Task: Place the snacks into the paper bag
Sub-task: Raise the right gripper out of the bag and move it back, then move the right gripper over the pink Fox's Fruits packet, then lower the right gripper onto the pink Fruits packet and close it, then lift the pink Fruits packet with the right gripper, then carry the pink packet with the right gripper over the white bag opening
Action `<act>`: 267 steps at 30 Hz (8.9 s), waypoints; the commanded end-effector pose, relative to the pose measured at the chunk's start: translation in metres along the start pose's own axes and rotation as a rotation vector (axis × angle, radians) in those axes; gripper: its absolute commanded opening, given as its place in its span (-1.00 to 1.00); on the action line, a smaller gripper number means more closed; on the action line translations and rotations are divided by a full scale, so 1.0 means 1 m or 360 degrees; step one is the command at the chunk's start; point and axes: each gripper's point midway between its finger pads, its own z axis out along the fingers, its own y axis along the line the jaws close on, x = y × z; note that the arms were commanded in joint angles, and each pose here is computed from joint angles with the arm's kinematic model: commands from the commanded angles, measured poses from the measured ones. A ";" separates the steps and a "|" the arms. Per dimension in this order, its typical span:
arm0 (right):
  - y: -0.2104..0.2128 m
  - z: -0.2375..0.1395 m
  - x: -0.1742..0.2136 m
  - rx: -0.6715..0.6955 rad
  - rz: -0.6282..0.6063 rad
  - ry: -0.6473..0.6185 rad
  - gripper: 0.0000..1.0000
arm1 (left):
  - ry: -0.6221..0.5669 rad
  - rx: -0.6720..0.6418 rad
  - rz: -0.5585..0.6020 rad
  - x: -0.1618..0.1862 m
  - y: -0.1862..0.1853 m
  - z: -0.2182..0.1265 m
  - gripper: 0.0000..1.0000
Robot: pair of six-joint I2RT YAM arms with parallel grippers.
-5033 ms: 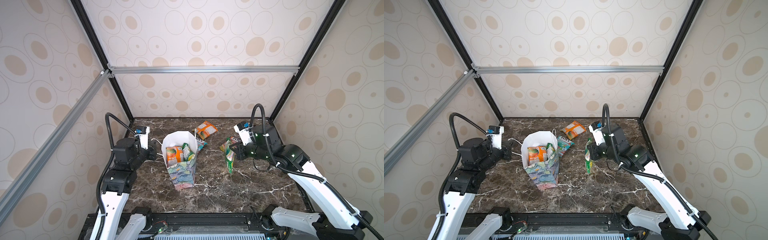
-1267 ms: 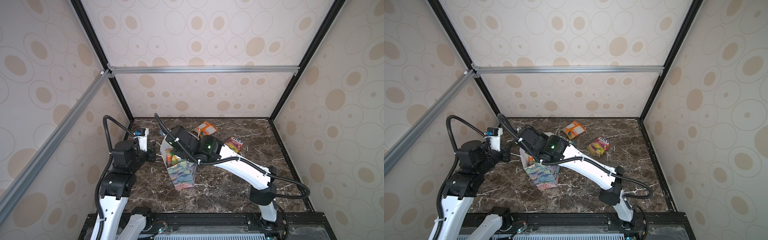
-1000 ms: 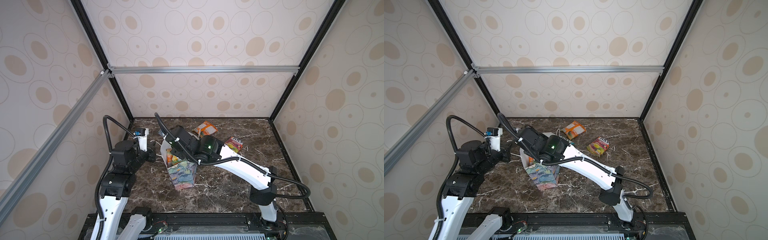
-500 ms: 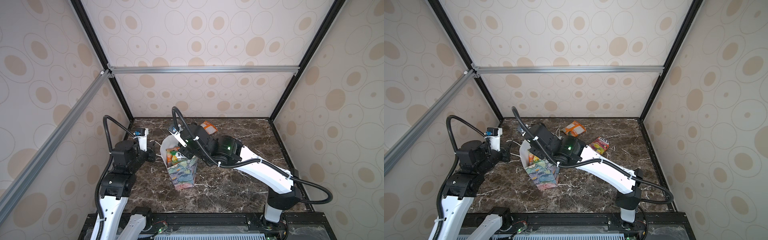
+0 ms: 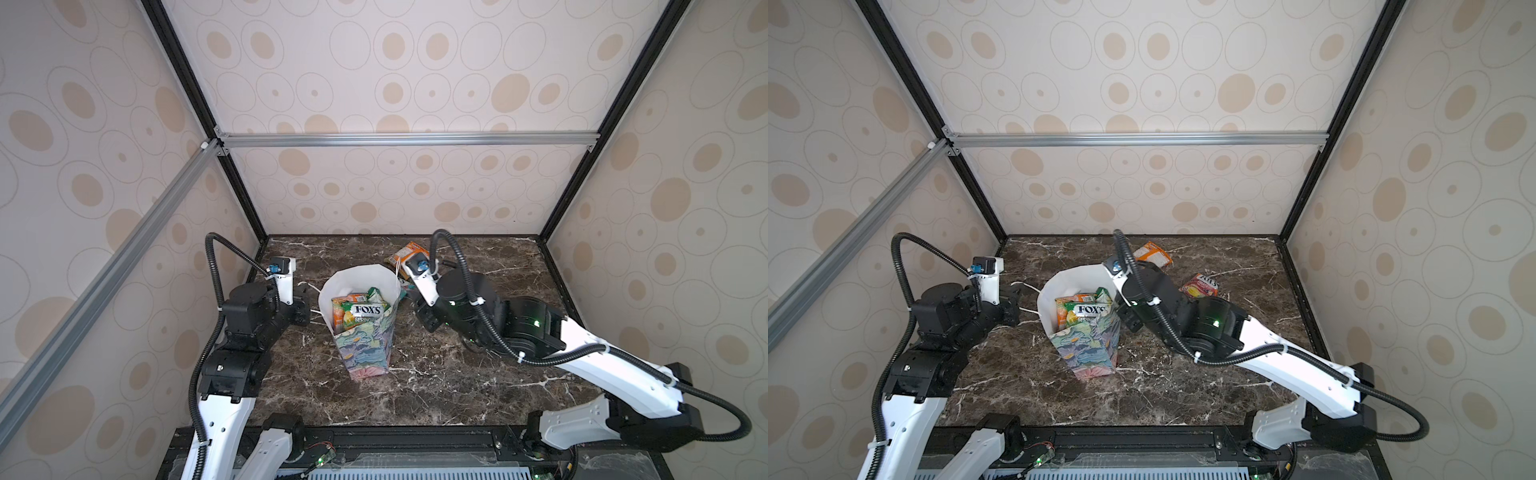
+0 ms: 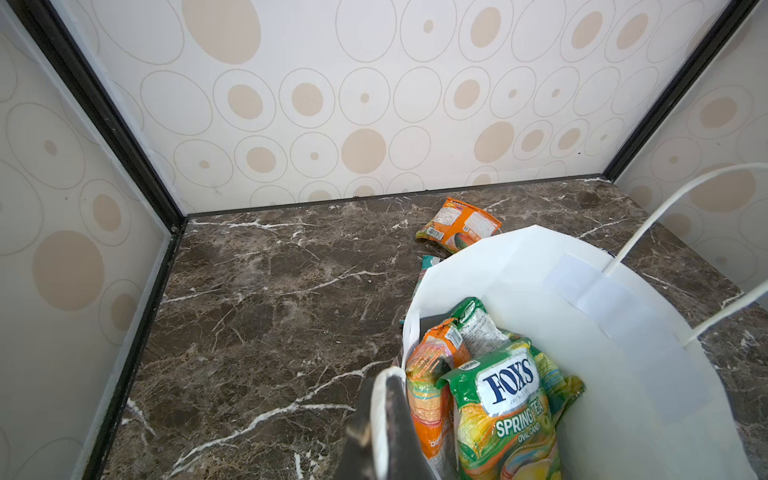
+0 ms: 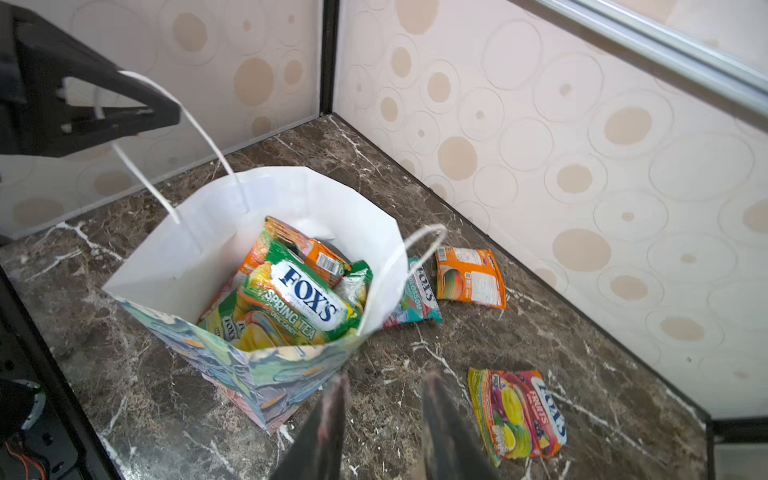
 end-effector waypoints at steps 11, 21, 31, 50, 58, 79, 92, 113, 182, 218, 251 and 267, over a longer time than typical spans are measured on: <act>-0.078 0.011 0.114 0.0131 0.0693 0.0196 -0.19 | -0.0125 -0.0115 0.0054 -0.010 0.010 -0.016 -1.00; -0.106 0.035 0.167 0.0235 0.0870 0.0338 -0.18 | -0.0129 -0.0065 0.0051 -0.015 0.005 -0.012 -1.00; -0.121 0.048 0.206 0.0246 0.1088 0.0443 -0.12 | -0.0119 -0.0036 0.0042 -0.012 0.002 -0.012 -1.00; -0.144 0.092 0.254 0.0222 0.1341 0.0517 0.02 | -0.0057 0.0019 0.0013 -0.004 -0.002 0.003 -0.99; -0.158 0.110 0.276 0.0261 0.1478 0.0566 0.10 | -0.0040 0.0012 0.0015 -0.002 -0.001 0.005 -0.99; -0.161 0.150 0.311 0.0180 0.1694 0.0608 0.16 | -0.0027 0.0007 0.0011 -0.002 0.000 0.005 -0.98; -0.170 0.164 0.320 0.0184 0.1782 0.0587 0.19 | -0.0023 0.0037 0.0006 -0.001 -0.003 0.008 -0.98; -0.178 0.187 0.328 0.0137 0.1838 0.0589 0.21 | -0.0026 0.0031 0.0015 -0.002 -0.003 0.005 -0.99; -0.180 0.148 0.273 0.0037 0.1708 0.0474 -1.00 | -0.0040 0.0030 0.0020 -0.006 -0.003 0.003 -1.00; -0.155 0.087 0.160 -0.0159 0.1313 0.0259 -1.00 | -0.0040 0.0037 0.0020 -0.006 -0.004 0.003 -1.00; -0.062 0.008 -0.043 -0.0425 0.0578 -0.0202 -1.00 | -0.0065 0.0051 0.0019 -0.005 -0.006 -0.003 -0.99; 0.006 -0.029 -0.112 -0.0660 0.0253 -0.0399 -1.00 | -0.0073 0.0068 0.0015 -0.006 -0.008 -0.003 -0.99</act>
